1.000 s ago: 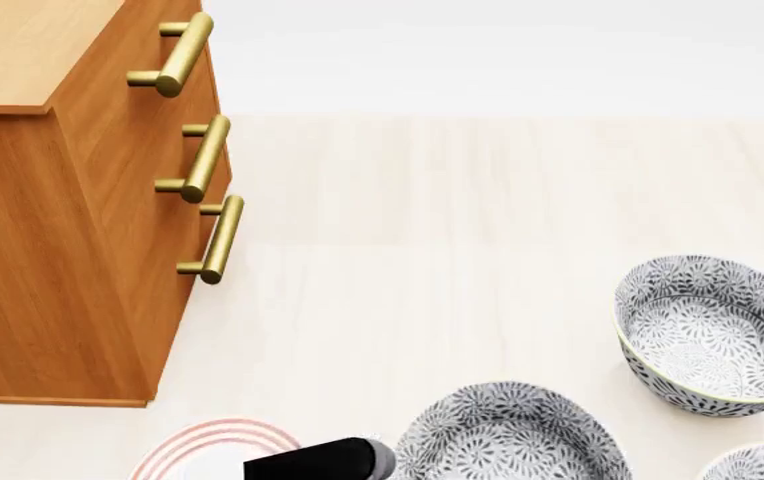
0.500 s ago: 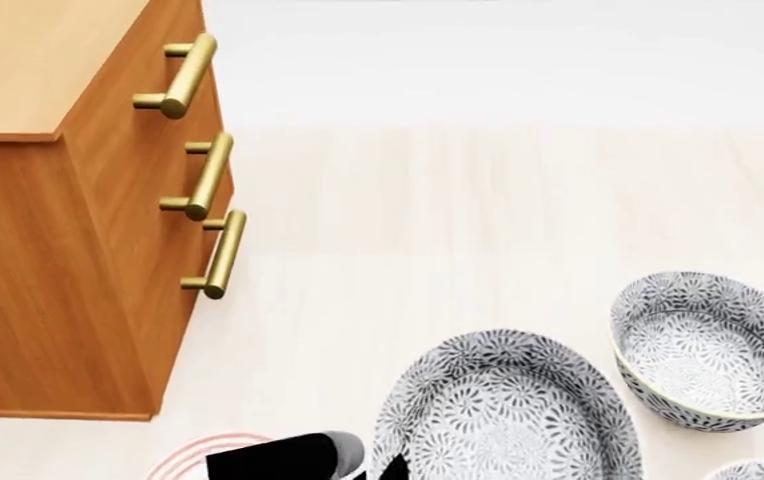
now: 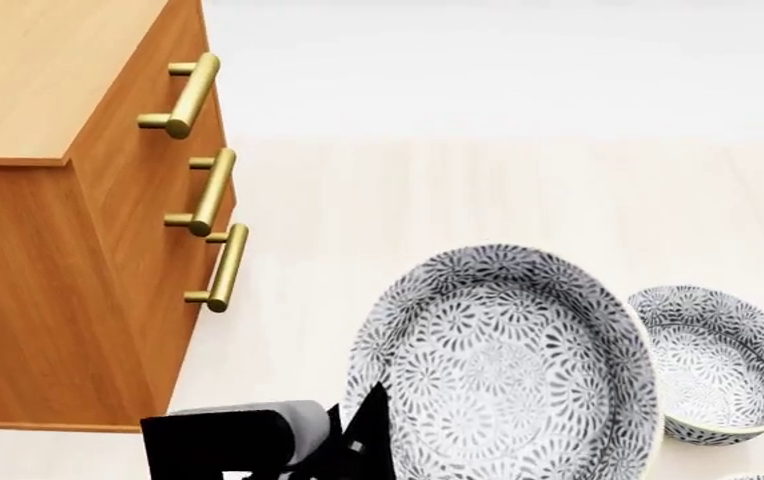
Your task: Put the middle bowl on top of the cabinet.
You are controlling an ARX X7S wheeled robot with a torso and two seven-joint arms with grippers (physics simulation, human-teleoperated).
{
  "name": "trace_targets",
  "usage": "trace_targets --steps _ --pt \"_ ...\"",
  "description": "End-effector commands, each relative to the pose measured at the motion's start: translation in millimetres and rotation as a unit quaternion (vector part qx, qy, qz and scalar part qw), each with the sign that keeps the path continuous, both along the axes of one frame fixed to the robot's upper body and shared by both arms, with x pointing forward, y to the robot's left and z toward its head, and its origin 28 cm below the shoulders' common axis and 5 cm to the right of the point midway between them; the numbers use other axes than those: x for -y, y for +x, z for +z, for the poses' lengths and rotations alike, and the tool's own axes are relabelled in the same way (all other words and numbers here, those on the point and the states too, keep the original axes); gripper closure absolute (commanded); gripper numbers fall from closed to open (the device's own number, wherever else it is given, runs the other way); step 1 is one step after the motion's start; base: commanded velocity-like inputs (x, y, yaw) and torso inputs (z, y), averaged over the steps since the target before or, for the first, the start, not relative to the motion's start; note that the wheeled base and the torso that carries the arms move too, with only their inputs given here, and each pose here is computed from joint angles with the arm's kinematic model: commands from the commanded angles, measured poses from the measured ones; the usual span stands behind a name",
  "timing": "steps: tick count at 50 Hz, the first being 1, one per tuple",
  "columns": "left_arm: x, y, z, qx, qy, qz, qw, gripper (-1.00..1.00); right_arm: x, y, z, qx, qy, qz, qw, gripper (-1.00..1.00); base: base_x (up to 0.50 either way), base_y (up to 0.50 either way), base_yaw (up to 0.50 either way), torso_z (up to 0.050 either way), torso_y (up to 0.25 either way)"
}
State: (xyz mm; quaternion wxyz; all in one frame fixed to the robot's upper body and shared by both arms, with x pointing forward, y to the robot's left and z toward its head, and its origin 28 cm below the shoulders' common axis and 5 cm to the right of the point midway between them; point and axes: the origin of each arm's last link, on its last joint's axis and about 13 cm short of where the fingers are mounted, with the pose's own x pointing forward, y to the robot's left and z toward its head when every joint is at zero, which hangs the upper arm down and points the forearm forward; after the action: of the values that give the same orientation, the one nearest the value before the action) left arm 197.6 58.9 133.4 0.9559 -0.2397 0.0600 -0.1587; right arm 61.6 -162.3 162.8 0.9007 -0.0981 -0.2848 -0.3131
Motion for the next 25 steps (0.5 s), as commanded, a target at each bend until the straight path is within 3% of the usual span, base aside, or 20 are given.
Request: trace_targets --steps 1,5,11,17,20,25 --pt "-9.9 -11 37 0.072 -0.014 -0.016 0.997 1.00 -2.2 3 0 0.002 0.001 0.001 1.000 -1.00 0.00 0.00 0.00 0.045 0.189" --pt "-13.9 -11 51 0.085 -0.015 -0.022 0.996 1.00 -3.5 4 0 0.002 0.000 0.001 1.000 -1.00 0.00 0.00 0.00 0.045 0.188" --pt "-20.9 -11 74 0.094 0.003 -0.023 0.995 1.00 -4.8 5 0 0.005 0.001 -0.001 1.000 -1.00 0.00 0.00 0.00 0.001 0.000" --pt "-27.2 -16 96 0.118 -0.009 -0.019 0.993 1.00 -6.2 7 -1 0.006 0.001 -0.002 1.000 -1.00 0.00 0.00 0.00 0.000 0.000" --pt "-28.8 -18 104 0.138 -0.037 -0.041 0.989 1.00 -6.9 8 -1 0.007 0.001 -0.001 1.000 -1.00 0.00 0.00 0.00 0.000 0.000" --pt "-31.6 -17 120 0.156 -0.034 -0.032 0.987 1.00 -6.8 7 0 0.011 0.002 -0.004 1.000 -1.00 0.00 0.00 0.00 0.000 0.000"
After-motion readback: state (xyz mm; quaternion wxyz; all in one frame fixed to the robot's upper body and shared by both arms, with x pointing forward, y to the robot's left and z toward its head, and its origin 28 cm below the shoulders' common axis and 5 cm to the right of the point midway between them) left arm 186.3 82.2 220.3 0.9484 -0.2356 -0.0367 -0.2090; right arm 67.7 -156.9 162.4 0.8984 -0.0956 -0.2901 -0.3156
